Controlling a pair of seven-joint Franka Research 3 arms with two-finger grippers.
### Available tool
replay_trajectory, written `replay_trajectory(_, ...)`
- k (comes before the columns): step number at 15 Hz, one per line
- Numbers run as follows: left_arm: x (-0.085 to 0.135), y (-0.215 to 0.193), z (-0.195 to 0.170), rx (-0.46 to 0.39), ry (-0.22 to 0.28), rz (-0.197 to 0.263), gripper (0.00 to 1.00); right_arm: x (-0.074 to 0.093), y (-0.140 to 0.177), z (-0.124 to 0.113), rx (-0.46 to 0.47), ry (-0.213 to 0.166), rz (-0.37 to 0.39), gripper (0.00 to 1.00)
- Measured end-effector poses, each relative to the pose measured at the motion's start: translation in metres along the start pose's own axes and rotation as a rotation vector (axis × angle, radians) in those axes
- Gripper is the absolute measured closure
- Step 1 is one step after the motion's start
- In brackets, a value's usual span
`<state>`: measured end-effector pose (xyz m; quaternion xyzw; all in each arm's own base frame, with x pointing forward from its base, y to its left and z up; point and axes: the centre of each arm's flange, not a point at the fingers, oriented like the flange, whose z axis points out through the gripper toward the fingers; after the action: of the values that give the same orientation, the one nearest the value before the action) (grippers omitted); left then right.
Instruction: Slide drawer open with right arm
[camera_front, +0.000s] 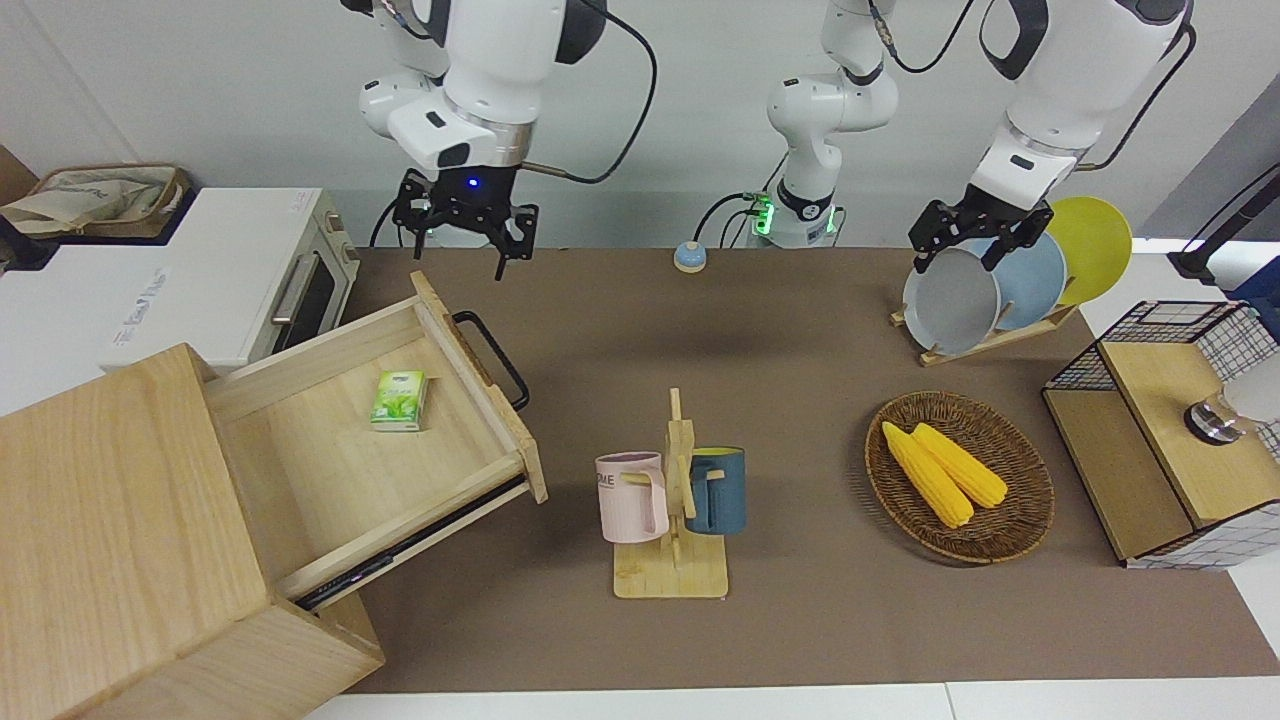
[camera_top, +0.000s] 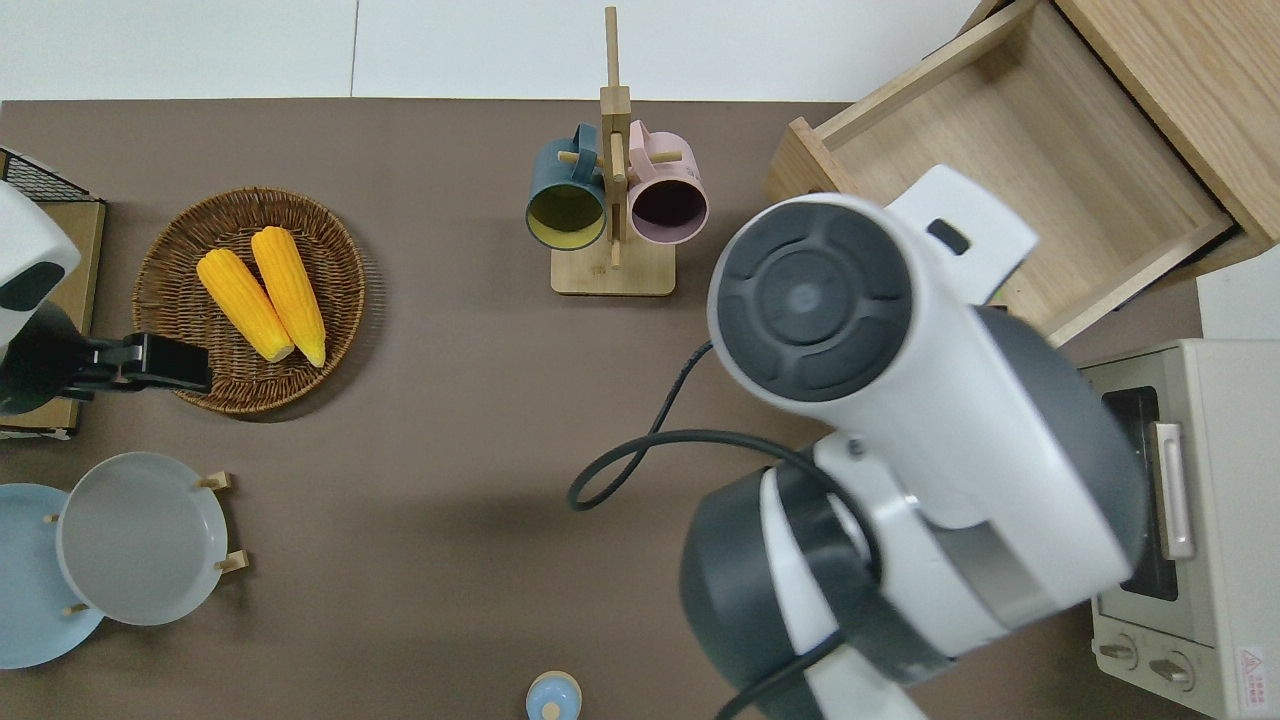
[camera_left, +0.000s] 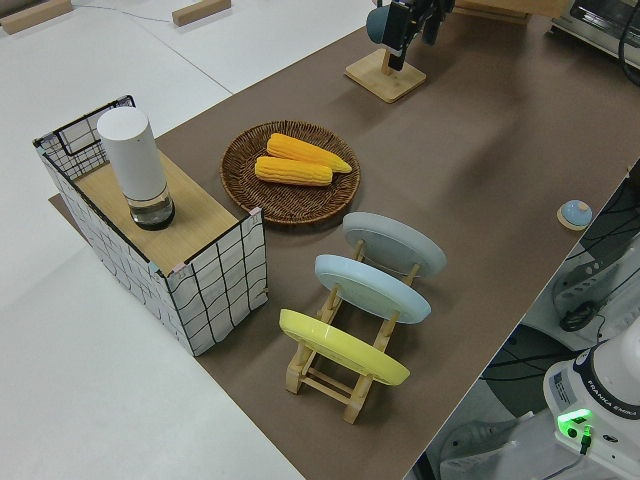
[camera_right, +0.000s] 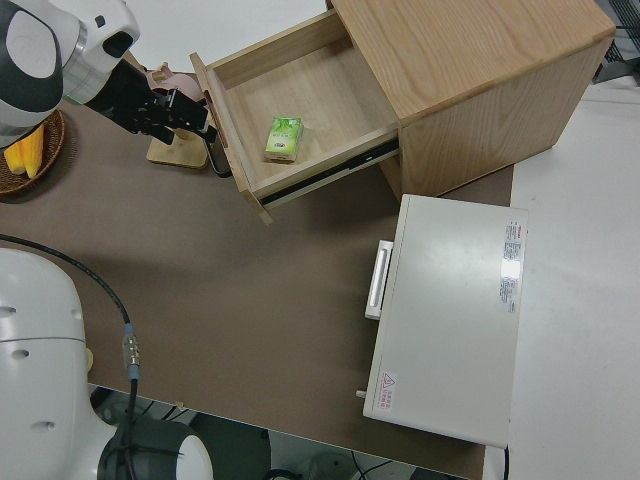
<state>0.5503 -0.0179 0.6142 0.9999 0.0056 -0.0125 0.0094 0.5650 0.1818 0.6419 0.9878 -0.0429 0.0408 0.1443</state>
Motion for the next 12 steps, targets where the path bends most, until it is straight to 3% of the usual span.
replay_trajectory(2, 0.000, 0.000, 0.000, 0.000, 0.000, 0.000, 0.00, 0.007, 0.043, -0.002, 0.078, -0.021, 0.018, 0.01)
replay_trajectory(6, 0.000, 0.000, 0.000, 0.000, 0.000, 0.000, 0.00, 0.013, 0.101, 0.010, 0.176, -0.050, 0.041, 0.01)
replay_trajectory(12, 0.000, 0.000, 0.000, 0.000, 0.000, 0.000, 0.00, 0.016, 0.143, 0.039, 0.244, -0.071, 0.043, 0.01)
